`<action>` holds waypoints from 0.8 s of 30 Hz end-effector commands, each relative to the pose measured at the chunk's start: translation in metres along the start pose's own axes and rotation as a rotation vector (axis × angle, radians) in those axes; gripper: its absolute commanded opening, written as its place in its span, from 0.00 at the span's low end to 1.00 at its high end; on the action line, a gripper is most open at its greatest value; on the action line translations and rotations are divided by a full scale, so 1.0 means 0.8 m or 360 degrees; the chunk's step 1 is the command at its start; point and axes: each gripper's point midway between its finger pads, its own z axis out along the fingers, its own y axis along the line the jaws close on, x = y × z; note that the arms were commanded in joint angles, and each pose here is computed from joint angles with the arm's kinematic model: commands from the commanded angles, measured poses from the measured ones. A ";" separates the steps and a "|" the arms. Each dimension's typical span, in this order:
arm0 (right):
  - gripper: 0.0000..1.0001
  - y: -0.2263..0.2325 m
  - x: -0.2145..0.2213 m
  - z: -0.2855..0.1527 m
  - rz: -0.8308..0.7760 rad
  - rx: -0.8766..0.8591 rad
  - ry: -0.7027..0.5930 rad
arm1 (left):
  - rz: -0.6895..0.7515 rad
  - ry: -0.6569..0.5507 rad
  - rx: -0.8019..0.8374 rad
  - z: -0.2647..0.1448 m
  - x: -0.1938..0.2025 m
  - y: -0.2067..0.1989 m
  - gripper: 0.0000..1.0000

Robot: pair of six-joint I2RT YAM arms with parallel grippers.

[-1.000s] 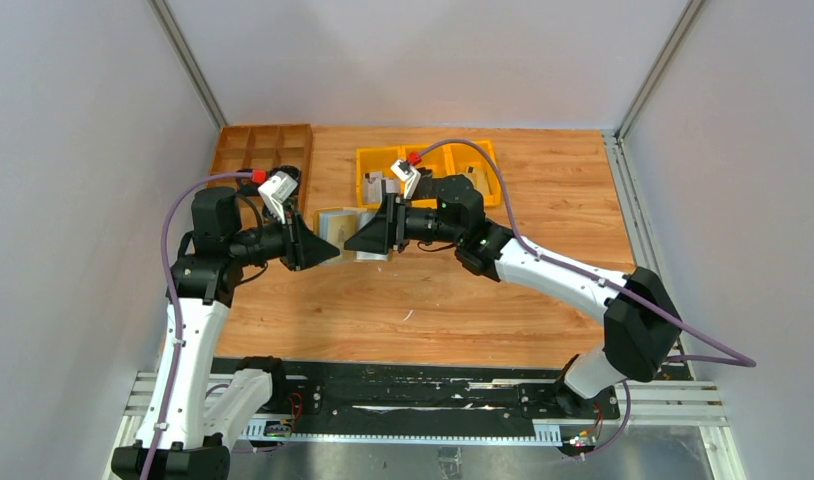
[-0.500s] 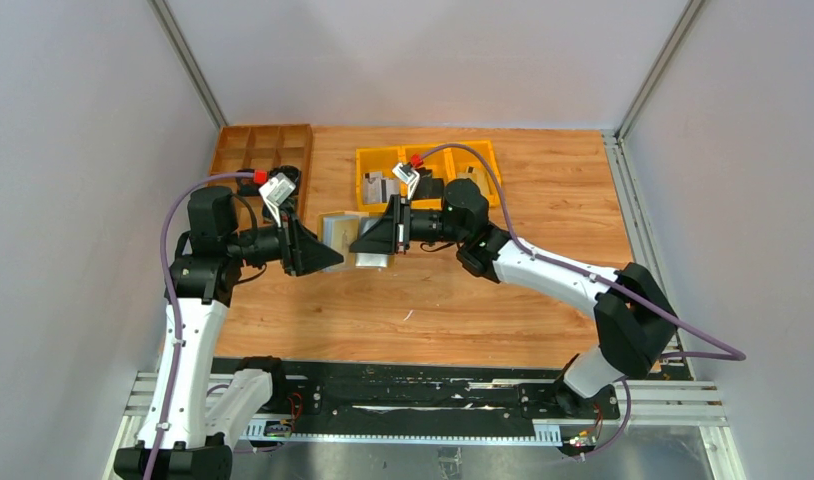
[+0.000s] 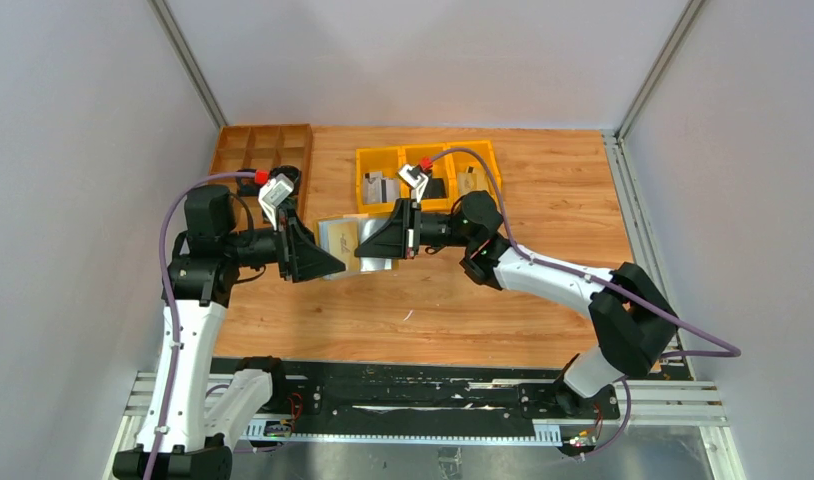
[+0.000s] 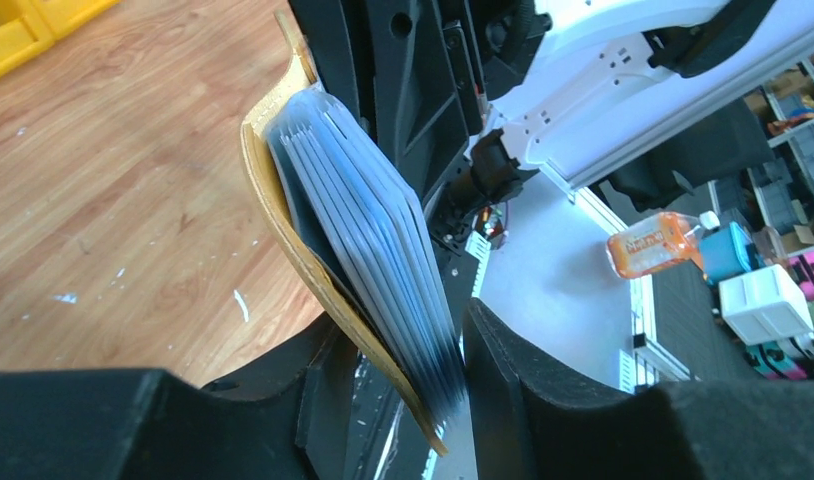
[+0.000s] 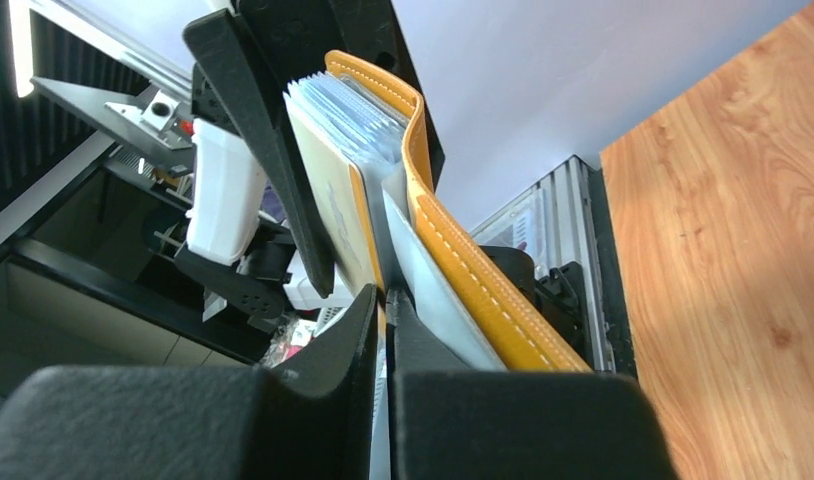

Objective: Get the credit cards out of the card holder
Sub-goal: Remove the credit card from the card holder.

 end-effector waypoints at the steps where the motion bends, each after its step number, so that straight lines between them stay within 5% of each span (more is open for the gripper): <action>1: 0.00 0.043 0.001 -0.001 -0.0091 -0.0189 -0.0020 | 0.0066 0.0033 0.0277 -0.003 -0.004 -0.050 0.43; 24: 0.02 0.044 0.007 -0.033 -0.0162 -0.0097 -0.0075 | 0.0047 0.0019 0.0241 -0.005 -0.010 -0.056 0.25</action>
